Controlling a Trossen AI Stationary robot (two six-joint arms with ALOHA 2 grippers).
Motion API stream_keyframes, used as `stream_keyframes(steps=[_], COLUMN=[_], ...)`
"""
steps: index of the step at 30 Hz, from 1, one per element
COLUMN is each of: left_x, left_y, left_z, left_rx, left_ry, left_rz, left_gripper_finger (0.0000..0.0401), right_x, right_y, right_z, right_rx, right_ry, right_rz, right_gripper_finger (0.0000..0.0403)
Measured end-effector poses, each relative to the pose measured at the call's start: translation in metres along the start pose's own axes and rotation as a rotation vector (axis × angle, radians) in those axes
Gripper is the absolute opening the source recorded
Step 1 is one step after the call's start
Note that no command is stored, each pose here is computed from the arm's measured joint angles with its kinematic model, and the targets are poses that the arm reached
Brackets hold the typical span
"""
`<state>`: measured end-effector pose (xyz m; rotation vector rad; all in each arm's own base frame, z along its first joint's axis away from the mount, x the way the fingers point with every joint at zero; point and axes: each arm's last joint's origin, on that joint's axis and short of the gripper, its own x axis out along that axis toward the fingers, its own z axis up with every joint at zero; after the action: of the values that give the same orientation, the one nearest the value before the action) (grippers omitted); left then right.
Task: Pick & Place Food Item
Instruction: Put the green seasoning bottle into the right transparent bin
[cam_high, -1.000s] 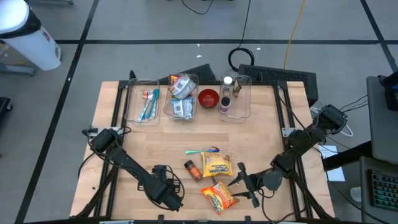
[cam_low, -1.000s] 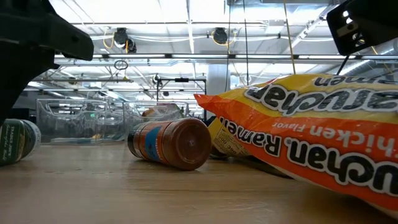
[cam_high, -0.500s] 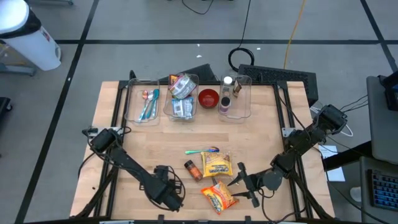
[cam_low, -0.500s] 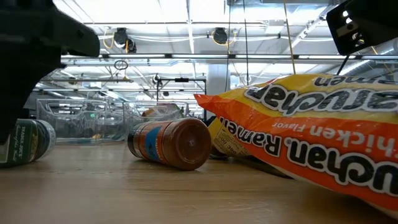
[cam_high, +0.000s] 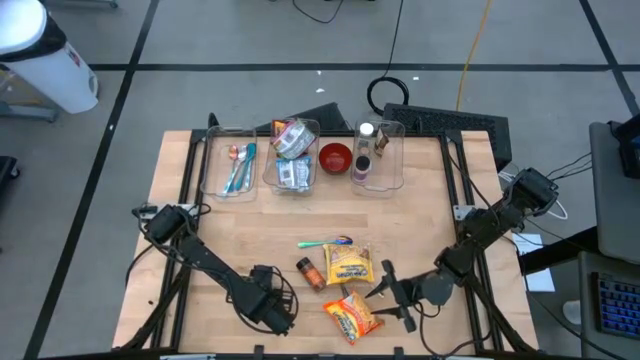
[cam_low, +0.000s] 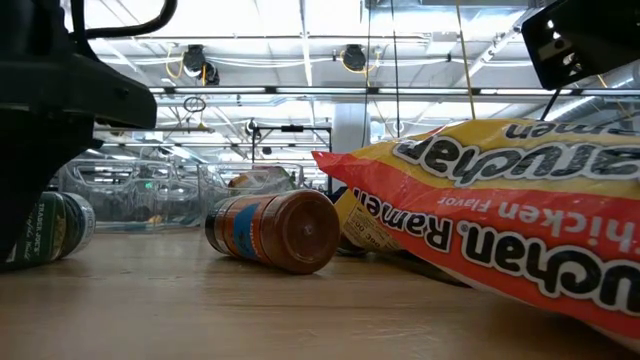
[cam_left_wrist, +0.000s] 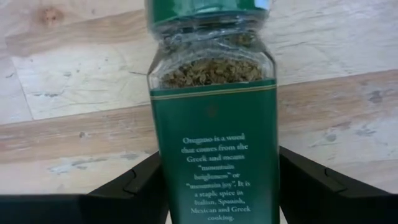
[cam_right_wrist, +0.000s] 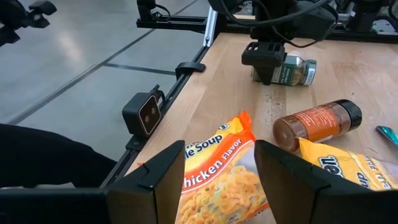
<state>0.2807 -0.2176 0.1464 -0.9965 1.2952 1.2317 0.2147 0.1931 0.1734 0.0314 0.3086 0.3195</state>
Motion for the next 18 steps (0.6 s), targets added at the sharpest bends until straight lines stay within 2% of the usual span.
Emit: stream_keyframes(steps=[4, 11, 18], left_x=[0.0, -0.002, -0.014], left_y=[0.002, 0.01, 0.008], left_z=[0.001, 0.009, 0.013], left_rx=[0.038, 0.138, 0.225], left_ry=[-0.012, -0.078, -0.204], left_rz=[0.018, 0.092, -0.033], left_gripper_finger=[0.0206, 0.0205, 0.0205], right_x=[0.001, 0.002, 0.002], right_y=[-0.002, -0.005, -0.004], right_z=[0.0, 0.004, 0.009], right_rx=[0.003, -0.012, -0.088], right_ry=[-0.001, -0.026, -0.074], right_rz=[-0.008, -0.016, -0.009], right_gripper_finger=[0.0185, 0.0185, 0.0185])
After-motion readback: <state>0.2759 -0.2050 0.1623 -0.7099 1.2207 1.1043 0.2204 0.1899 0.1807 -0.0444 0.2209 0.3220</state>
